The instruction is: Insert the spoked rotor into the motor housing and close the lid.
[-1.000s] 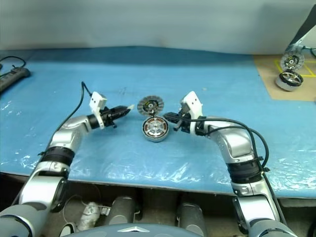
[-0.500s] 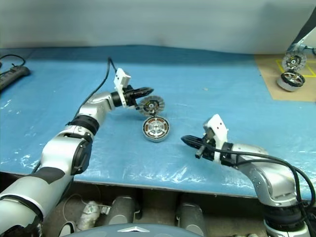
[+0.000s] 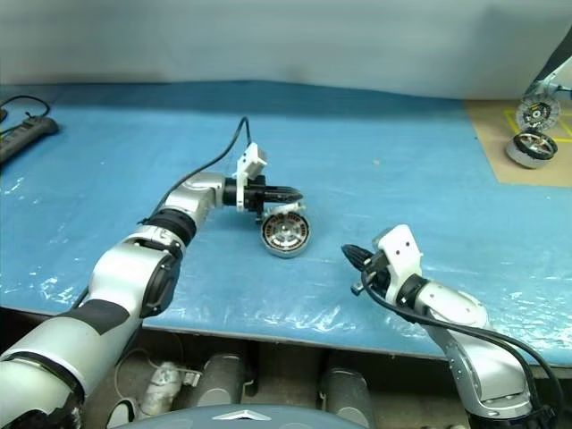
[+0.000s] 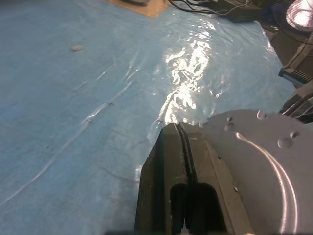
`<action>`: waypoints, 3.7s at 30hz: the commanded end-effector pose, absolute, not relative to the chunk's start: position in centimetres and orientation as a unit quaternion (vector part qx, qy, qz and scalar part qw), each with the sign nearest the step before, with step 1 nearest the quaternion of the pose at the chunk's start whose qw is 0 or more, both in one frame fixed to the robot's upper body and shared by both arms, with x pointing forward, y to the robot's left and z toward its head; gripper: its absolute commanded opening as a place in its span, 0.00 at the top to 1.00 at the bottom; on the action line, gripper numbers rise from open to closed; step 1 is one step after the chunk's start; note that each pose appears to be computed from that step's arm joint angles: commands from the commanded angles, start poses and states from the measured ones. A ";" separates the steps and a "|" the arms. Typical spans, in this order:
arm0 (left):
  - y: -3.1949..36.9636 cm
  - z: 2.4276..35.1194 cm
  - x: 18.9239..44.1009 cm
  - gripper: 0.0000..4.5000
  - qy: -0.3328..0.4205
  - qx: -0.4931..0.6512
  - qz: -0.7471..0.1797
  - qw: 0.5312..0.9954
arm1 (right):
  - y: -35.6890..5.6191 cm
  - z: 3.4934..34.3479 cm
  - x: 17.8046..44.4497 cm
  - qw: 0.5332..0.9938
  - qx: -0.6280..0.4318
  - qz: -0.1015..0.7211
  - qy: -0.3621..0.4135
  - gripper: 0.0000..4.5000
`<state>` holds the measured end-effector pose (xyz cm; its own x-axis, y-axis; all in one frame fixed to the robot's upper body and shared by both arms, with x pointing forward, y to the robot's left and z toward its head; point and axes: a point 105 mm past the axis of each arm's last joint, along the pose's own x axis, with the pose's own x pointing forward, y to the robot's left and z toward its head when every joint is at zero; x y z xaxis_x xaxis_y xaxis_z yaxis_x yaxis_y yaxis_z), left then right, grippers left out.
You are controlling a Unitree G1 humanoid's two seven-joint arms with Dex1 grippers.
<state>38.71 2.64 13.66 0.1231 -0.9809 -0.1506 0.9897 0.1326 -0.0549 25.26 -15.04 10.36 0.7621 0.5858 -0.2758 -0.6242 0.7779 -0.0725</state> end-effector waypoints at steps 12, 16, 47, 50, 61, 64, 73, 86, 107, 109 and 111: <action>3.8 8.6 35.2 0.99 0.105 0.171 -0.722 0.662 | -13.6 11.3 25.6 0.921 -0.074 0.365 0.110 1.00; 3.6 8.3 35.1 0.99 0.091 0.167 -0.716 0.672 | -13.7 11.2 26.1 0.922 -0.079 0.364 0.107 1.00; 12.8 12.0 30.0 1.00 0.022 0.060 -0.563 0.824 | -6.2 14.1 31.6 0.829 -0.069 0.551 0.066 0.01; 13.3 10.4 29.1 1.00 0.050 0.063 -0.570 0.818 | -5.8 13.3 32.4 0.827 -0.068 0.553 0.077 0.01; 14.7 5.7 29.6 1.00 0.032 0.121 -0.506 0.853 | -4.7 11.8 33.0 0.817 -0.092 0.563 0.085 0.01; 14.4 4.8 29.2 1.00 0.012 0.109 -0.488 0.866 | -4.8 11.3 32.9 0.815 -0.089 0.564 0.093 0.01; 14.0 2.7 27.4 1.00 0.038 0.045 -0.507 0.860 | -4.4 10.8 33.2 0.817 -0.096 0.560 0.097 0.01; 14.0 0.9 26.1 1.00 0.056 -0.020 -0.450 0.891 | -4.5 10.4 33.4 0.827 -0.098 0.545 0.097 0.01; 13.3 3.8 27.3 1.00 0.047 -0.017 -0.488 0.872 | -4.5 12.5 33.3 0.821 -0.106 0.557 0.070 0.35; 13.2 3.8 27.3 1.00 0.048 -0.017 -0.489 0.871 | -4.5 12.8 33.4 0.816 -0.127 0.560 0.065 0.35; 13.2 3.9 27.3 1.00 0.048 -0.017 -0.490 0.870 | -4.5 13.1 33.5 0.815 -0.134 0.561 0.061 0.35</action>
